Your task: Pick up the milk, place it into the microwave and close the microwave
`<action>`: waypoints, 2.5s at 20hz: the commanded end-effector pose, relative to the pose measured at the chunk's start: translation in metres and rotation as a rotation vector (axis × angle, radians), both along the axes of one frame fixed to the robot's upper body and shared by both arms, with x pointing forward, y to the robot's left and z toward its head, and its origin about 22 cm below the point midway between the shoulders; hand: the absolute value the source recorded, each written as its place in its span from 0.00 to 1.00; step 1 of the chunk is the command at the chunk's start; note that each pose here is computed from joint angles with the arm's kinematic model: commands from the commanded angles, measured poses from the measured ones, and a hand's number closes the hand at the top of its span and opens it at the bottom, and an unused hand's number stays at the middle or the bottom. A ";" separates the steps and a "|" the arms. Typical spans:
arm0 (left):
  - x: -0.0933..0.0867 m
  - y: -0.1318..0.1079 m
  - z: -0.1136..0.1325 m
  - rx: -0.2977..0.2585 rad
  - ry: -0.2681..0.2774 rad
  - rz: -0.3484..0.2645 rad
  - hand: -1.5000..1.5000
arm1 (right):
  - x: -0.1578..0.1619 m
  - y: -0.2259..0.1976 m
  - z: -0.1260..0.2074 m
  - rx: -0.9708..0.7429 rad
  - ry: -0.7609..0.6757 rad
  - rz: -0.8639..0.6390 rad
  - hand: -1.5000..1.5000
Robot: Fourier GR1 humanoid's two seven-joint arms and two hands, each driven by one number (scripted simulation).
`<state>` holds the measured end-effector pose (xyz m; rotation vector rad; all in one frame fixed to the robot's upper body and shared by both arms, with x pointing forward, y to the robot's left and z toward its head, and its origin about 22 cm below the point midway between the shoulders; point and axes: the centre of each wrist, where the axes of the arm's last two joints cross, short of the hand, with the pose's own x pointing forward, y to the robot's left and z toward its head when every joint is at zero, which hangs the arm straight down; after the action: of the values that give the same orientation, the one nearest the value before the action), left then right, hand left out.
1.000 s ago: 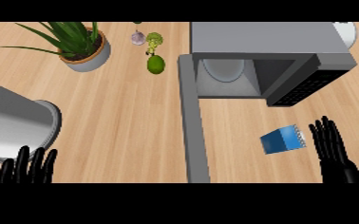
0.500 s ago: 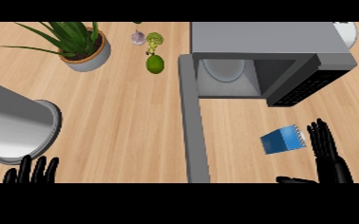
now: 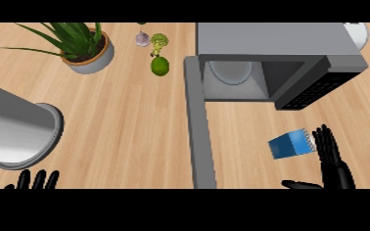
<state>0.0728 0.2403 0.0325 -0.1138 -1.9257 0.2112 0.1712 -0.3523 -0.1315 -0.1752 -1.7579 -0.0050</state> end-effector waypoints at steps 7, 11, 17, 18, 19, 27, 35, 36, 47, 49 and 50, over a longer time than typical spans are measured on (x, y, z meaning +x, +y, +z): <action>0.010 0.007 -0.007 -0.011 -0.003 0.001 0.00 | 0.018 0.020 -0.025 -0.013 -0.033 0.070 0.00; -0.017 0.000 -0.016 -0.014 0.028 -0.001 0.00 | 0.032 0.012 -0.016 -0.004 -0.040 0.080 0.00; -0.011 0.000 -0.005 0.005 0.006 0.006 0.00 | 0.029 0.028 -0.027 0.041 -0.021 0.075 0.00; -0.006 -0.005 -0.005 -0.009 -0.003 -0.016 0.00 | 0.041 0.027 -0.017 0.050 -0.020 0.071 0.00; -0.003 0.002 -0.009 0.000 0.002 0.010 0.00 | 0.055 0.038 -0.021 0.031 -0.033 0.051 0.00; -0.010 0.007 0.002 -0.016 0.001 -0.001 0.00 | 0.086 0.030 -0.001 -0.156 -0.082 -0.028 1.00; -0.012 0.015 -0.011 -0.009 0.012 -0.009 0.00 | 0.089 0.049 -0.010 -0.085 -0.142 -0.101 1.00; -0.017 0.017 -0.020 -0.028 0.024 -0.004 0.00 | 0.090 0.044 -0.003 -0.044 -0.174 -0.082 1.00; -0.014 0.000 0.003 -0.025 0.000 -0.058 0.00 | 0.128 0.090 0.003 -0.019 -0.206 -0.057 1.00; -0.016 0.003 0.008 -0.018 0.009 -0.033 0.00 | 0.130 0.083 0.006 -0.013 -0.222 -0.064 1.00; -0.006 0.016 -0.017 -0.029 0.014 -0.010 0.00 | 0.123 0.089 0.001 -0.019 -0.218 -0.063 1.00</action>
<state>0.0628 0.2495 0.0279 -0.1535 -1.9156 0.2157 0.2960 -0.2696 -0.1280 -0.2308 -1.8927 -0.0561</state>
